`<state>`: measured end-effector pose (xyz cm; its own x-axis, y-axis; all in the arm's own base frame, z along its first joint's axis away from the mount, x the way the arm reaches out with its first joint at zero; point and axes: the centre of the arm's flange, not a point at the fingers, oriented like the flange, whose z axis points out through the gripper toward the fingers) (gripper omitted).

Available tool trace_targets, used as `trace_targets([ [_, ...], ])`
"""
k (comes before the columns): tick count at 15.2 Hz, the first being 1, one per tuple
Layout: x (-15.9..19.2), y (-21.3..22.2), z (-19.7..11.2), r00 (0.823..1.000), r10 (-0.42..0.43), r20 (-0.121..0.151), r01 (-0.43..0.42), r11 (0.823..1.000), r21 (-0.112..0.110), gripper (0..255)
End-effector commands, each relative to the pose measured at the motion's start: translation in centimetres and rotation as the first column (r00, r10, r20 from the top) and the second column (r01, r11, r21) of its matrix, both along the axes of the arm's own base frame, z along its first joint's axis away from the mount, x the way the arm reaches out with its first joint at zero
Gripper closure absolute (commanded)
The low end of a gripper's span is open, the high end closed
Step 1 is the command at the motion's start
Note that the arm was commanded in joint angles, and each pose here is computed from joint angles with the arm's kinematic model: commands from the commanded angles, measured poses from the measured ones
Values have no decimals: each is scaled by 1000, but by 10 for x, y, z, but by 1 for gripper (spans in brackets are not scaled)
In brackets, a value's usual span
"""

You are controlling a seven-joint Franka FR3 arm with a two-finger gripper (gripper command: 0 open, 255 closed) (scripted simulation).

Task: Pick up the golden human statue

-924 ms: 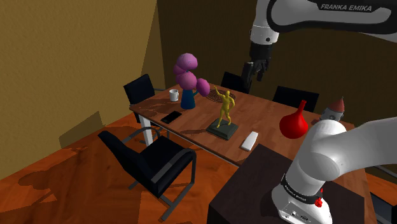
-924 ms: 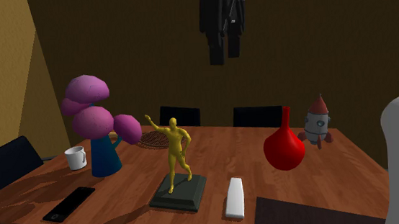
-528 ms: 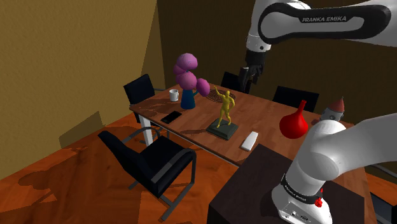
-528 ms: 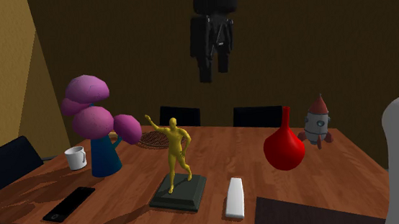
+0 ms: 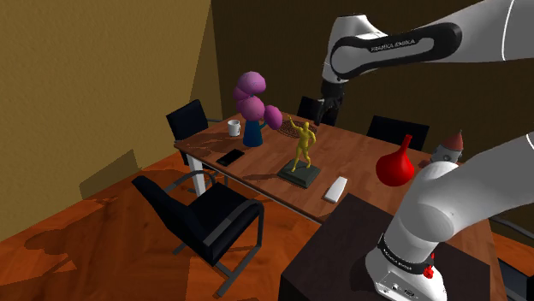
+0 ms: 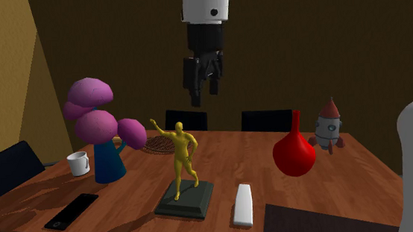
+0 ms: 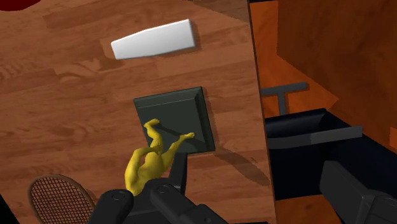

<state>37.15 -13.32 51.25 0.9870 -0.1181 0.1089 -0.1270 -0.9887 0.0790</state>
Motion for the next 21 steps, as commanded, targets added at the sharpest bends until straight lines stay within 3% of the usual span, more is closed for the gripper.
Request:
trace_targets([
  [1,15,-17,-14,1000,-2,15,2,1000,-7,0],
  [21,155,-175,-137,991,-24,130,31,998,-56,0],
])
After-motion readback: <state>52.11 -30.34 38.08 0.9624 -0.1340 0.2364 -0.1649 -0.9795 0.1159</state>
